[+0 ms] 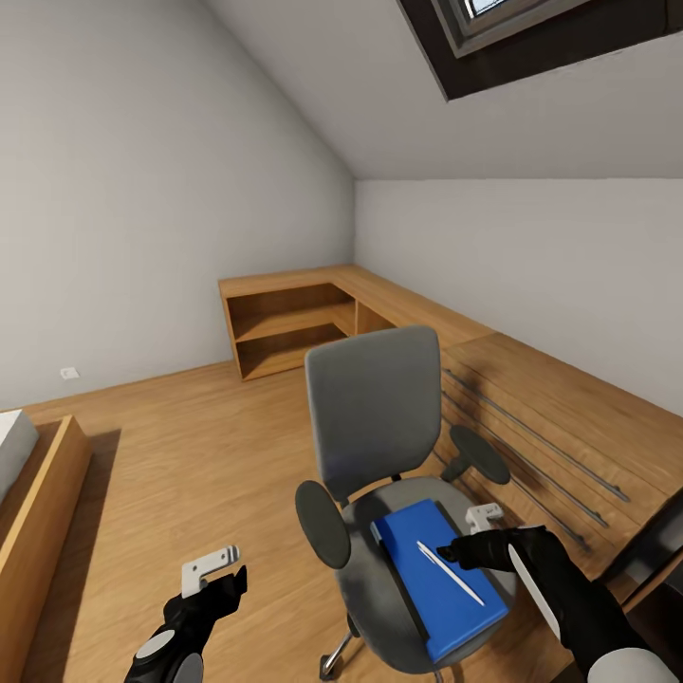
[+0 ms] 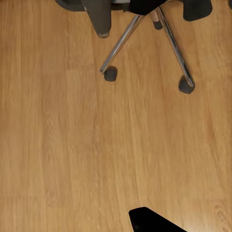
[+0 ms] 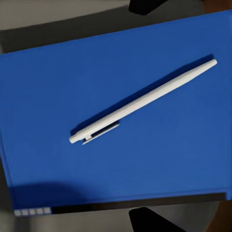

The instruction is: In the bedroom, organize the workspace by keeping the computer under the desk, ensuring the monitor is on the desk, placing the keyboard on the desk next to the monitor, placing the mouse on the desk next to the keyboard, moving the folder from the swivel chair onto the desk next to the mouse, stacking the notebook on top of the folder with the pen on top of the notebook, and positioning the swivel chair next to the desk.

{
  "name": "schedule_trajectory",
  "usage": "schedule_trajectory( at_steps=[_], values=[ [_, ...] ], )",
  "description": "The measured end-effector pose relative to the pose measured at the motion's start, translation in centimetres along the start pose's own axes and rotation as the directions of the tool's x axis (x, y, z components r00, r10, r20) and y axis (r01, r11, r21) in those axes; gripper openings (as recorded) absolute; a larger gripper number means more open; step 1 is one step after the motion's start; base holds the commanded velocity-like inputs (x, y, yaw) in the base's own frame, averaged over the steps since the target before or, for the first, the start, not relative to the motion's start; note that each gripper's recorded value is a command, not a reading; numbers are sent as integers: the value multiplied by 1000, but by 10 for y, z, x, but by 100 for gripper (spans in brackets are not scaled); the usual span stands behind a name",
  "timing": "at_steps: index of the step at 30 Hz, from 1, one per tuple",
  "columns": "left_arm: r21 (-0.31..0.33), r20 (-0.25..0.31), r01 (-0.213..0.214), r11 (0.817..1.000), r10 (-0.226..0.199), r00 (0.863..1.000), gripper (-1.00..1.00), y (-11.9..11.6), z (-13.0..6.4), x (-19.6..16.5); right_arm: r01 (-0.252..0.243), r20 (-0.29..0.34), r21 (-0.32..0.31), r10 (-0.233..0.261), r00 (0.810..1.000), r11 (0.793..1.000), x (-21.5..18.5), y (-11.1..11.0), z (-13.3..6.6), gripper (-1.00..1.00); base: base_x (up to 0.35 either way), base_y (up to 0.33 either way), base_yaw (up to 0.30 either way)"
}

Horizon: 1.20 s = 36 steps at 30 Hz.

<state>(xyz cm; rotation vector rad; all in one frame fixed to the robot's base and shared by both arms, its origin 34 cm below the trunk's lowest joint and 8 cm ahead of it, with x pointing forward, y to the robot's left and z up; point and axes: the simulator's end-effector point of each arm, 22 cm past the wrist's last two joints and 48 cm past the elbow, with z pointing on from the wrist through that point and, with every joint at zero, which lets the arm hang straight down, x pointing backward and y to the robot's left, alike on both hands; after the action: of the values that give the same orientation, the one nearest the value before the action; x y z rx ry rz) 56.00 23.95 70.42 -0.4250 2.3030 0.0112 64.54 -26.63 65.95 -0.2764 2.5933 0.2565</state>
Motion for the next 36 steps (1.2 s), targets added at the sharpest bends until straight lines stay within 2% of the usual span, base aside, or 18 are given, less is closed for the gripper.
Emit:
schedule_trajectory(
  at_steps=[18,36],
  values=[
    [2,0,-1,1000,1,1000,100,3,20,24,0,4,-12,0,1000,1000,16,6,29,100,0,0,0],
    [3,1,-1,1000,1,1000,100,8,41,50,-3,6,-8,3,1000,1000,36,0,55,100,0,0,0]
  ],
)
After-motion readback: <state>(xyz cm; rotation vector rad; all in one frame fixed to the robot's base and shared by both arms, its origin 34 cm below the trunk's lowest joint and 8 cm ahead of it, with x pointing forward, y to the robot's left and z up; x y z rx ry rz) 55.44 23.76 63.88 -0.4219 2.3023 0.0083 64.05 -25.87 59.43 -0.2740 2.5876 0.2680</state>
